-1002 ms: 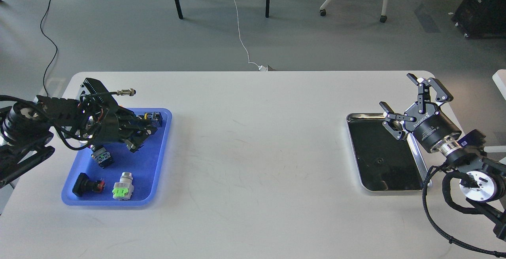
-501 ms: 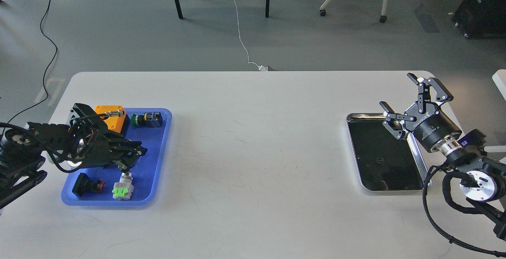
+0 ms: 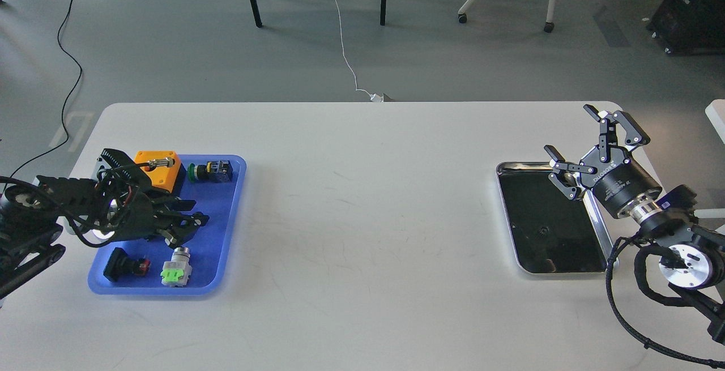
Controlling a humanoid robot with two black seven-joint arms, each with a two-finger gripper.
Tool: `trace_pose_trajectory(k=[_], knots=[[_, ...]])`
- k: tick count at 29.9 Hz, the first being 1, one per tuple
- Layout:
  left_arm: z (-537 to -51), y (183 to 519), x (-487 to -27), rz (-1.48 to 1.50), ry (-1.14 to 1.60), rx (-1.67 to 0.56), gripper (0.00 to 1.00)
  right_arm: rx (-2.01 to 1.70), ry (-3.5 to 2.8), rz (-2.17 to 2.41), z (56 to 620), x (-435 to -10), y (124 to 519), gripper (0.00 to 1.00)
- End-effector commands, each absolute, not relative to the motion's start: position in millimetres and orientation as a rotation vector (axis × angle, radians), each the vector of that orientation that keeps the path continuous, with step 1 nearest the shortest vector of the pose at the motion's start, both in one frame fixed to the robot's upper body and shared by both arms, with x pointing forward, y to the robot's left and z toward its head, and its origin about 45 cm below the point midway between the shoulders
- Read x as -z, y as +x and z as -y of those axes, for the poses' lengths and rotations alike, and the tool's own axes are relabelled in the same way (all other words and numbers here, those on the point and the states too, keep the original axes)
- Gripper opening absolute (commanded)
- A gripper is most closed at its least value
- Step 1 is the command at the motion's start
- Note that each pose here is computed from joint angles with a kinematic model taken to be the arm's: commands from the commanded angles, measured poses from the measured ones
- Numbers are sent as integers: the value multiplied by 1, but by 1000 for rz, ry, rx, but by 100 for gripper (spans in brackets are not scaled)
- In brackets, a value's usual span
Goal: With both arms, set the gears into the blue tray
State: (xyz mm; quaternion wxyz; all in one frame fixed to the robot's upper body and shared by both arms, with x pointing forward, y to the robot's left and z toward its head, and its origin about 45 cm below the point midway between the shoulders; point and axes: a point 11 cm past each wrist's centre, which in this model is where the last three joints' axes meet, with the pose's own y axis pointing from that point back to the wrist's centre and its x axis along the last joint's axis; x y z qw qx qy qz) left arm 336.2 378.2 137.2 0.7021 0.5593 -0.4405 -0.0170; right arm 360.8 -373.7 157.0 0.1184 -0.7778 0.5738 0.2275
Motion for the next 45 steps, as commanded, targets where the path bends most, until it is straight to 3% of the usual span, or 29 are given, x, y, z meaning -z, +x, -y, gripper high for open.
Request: trace_pose_trajectory(k=[1, 7, 10, 14, 20, 26, 35, 40, 45], knots=[[-380, 337, -139, 983, 1248, 32, 80, -666, -2275, -1678, 374, -157, 361, 97], [-356, 358, -177, 1079, 1168, -56, 85, -661, -2277, -1680, 376, -158, 361, 97], [-323, 364, -207, 1054, 979, -201, 96, -658, -2277, -1681, 377, -159, 361, 97], [-298, 364, -229, 901, 734, -381, 98, -658, -2277, -1681, 377, -159, 361, 97], [-262, 365, -254, 341, 128, -763, 98, -655, -2280, -1676, 376, -160, 362, 97], [-279, 365, -237, 6, -267, -1071, 98, -651, -2286, -1669, 376, -162, 363, 97], [-306, 365, -203, -98, -323, -1257, 98, -455, -2631, -1557, 366, -188, 357, 97], [-312, 365, -194, -129, -294, -1259, 98, -28, -3107, -1396, 368, -226, 357, 97], [-308, 365, -193, -137, -306, -1249, 98, 630, -3649, -1009, 363, -247, 366, 97]])
